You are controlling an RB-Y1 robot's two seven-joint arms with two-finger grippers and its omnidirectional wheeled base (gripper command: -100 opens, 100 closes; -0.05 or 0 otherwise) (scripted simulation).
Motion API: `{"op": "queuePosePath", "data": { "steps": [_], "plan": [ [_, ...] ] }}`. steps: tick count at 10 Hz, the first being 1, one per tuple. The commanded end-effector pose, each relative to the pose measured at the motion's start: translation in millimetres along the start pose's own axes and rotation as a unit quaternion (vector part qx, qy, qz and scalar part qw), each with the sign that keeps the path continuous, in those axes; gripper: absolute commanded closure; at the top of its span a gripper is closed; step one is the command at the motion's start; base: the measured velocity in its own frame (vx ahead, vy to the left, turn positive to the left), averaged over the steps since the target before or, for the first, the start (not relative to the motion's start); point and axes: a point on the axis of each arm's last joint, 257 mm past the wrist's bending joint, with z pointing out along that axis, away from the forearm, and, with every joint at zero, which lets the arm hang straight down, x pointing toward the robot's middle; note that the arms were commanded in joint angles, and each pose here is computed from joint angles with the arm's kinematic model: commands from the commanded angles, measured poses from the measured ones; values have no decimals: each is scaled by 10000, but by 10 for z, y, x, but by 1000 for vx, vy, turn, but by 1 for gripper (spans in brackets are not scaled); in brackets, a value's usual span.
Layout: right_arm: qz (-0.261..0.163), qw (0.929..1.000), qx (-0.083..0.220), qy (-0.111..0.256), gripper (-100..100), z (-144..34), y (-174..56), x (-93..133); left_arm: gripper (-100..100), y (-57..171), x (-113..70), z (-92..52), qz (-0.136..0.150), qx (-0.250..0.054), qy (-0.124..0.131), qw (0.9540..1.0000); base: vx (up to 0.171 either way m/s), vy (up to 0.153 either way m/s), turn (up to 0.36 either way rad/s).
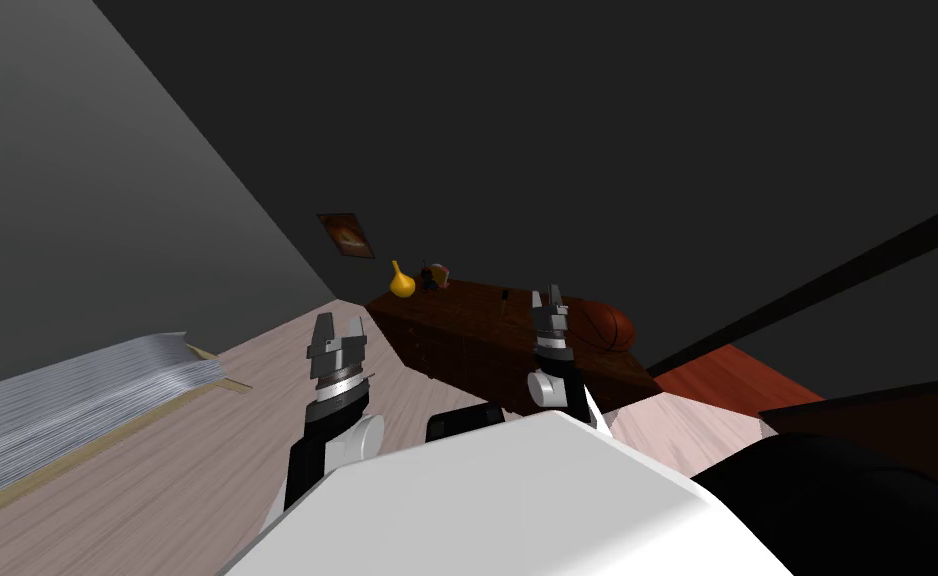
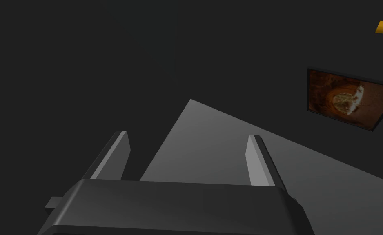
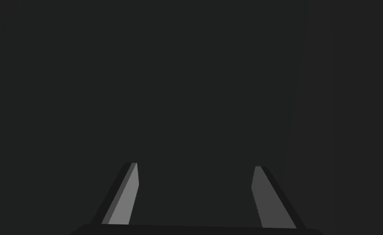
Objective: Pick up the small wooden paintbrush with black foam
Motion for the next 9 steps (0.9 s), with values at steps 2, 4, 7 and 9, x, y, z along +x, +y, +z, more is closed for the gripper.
{"op": "queuePosePath", "data": {
  "steps": [2, 4, 7, 9],
  "plan": [
    [-250, 9990, 147, 346, -100, -12, -108, 51, 0, 0, 0, 0, 0, 0, 0, 10000, -49, 33, 24],
    [-527, 9961, 344, 612, -100, -32, -257, 67, 0, 0, 1, 0, -1, 0, 0, 10000, -62, 41, 43],
    [-990, 9886, 738, 861, -100, -77, -555, 15, 0, 0, 0, 0, -1, 0, 0, 10000, -47, 38, 61],
    [-1315, 9812, 1043, 954, -100, -119, -780, -62, 0, 0, 0, 0, -1, 0, 0, 10000, -56, 53, 67]
  ]
}}
